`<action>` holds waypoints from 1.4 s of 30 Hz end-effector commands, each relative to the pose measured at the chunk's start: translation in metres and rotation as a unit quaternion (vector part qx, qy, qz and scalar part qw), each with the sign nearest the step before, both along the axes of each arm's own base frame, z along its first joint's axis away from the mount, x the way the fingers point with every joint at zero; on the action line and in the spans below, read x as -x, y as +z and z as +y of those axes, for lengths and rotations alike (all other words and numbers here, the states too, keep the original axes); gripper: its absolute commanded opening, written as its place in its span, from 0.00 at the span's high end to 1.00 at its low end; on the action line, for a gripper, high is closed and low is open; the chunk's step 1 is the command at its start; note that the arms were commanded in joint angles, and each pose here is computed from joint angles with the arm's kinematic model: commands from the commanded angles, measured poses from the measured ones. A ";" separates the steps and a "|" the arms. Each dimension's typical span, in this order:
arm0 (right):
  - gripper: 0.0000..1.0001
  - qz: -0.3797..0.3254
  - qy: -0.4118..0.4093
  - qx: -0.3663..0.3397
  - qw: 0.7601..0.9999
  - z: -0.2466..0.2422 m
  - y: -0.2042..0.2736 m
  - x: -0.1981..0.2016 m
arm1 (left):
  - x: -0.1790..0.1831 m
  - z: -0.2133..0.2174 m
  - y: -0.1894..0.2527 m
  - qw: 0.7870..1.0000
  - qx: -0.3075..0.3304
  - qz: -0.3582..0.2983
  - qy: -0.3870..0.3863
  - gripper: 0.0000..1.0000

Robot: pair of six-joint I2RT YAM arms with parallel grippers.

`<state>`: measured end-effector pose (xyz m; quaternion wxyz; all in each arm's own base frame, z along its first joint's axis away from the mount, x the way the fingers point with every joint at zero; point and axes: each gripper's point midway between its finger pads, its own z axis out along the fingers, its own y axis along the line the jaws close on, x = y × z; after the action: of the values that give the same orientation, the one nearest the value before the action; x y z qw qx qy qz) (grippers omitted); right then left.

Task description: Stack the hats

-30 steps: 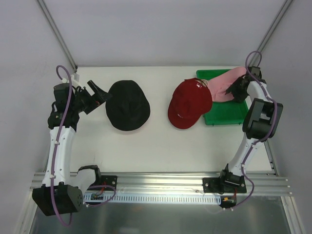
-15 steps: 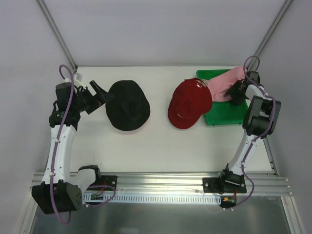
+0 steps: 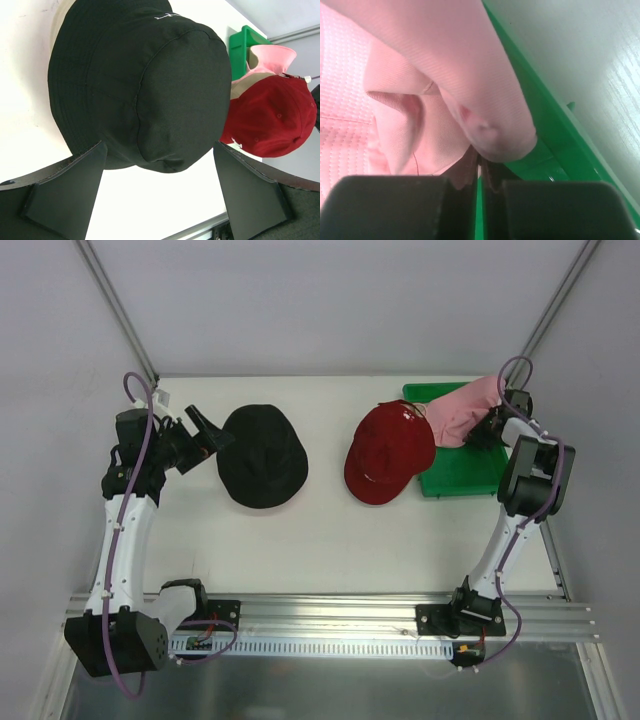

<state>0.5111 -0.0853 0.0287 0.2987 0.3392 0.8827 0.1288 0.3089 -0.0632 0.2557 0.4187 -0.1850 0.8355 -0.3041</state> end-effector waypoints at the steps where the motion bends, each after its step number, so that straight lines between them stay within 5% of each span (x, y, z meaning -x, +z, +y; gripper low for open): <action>1: 0.98 -0.034 -0.005 0.011 0.999 -0.007 0.025 -0.005 | -0.004 0.000 0.020 0.999 -0.018 -0.031 -0.006 0.11; 24: 1.00 -0.303 -0.003 0.086 0.949 0.017 0.379 0.028 | -0.013 -0.020 0.044 0.997 0.009 -0.053 -0.052 0.22; 29: 1.00 -0.361 0.065 0.053 0.929 0.064 0.440 0.051 | -0.012 -0.026 0.057 0.995 0.023 -0.065 -0.066 0.21; 36: 1.00 -0.436 0.144 0.000 0.888 0.140 0.508 0.097 | -0.010 -0.038 0.101 0.989 0.069 -0.103 -0.085 0.05; 42: 1.00 -0.474 0.222 -0.066 0.849 0.214 0.542 0.136 | -0.006 -0.060 0.148 0.966 0.166 -0.152 -0.131 0.01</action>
<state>0.4121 0.0950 0.5204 0.6003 0.0964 0.7209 0.3327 0.3227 -0.1043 0.3561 0.4520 -0.1236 0.7667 -0.4389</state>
